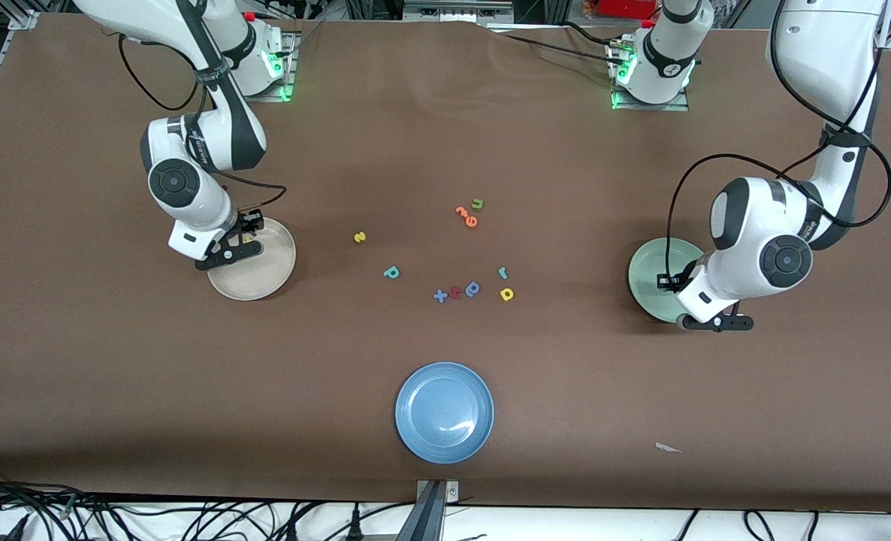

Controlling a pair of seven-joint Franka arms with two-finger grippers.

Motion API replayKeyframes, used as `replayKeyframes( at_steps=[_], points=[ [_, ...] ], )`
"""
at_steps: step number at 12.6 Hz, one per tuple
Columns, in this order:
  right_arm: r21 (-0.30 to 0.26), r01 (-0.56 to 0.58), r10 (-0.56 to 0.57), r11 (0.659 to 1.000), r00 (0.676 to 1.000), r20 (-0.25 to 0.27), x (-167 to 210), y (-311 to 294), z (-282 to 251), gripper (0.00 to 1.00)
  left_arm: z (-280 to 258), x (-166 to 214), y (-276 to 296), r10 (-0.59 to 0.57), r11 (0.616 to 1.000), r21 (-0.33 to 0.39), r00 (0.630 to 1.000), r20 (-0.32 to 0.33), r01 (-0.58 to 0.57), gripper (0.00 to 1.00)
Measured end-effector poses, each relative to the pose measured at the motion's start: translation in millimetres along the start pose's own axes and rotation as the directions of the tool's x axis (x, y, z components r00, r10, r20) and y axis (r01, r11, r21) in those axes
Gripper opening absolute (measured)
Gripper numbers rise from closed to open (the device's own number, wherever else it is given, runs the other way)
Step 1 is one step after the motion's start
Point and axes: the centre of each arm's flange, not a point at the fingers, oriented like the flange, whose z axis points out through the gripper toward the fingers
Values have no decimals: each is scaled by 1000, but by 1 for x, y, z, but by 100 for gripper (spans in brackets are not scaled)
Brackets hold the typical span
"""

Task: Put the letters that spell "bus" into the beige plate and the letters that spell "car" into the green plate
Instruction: 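Drop u in the white plate while the left gripper drops c in green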

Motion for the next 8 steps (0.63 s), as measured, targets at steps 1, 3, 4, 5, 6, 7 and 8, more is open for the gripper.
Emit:
replayKeyframes(
  at_steps=[1, 3, 4, 5, 6, 7, 8],
  points=[
    [1, -24, 24, 1000, 1000, 12, 6, -15, -13, 70, 3, 0, 3, 5, 1000, 0, 1000, 5, -5, 42],
    [-1, -101, 101, 995, 995, 14, 22, -66, -46, 70, 4, -1, 7, 12, 1000, -1, 1000, 6, -12, 63],
    [9, -153, 153, 988, 988, -3, 26, -94, -57, 70, 4, -1, 10, 11, 1000, -2, 1000, 6, -11, 74],
    [35, -215, 216, 976, 976, -16, 28, -117, -62, 66, 2, 0, 16, -4, 1000, -4, 1000, 2, 4, 85],
    [74, -265, 267, 961, 963, -26, 30, -136, -62, 65, 0, -1, 28, -39, 999, -9, 999, -3, 39, 96],
    [106, -300, 305, 948, 952, -30, 33, -151, -58, 66, -3, -2, 46, -81, 997, -18, 997, -9, 81, 100],
    [124, -333, 339, 935, 940, -33, 36, -162, -50, 66, -6, -3, 68, -125, 992, -32, 992, -19, 125, 100]
  ],
)
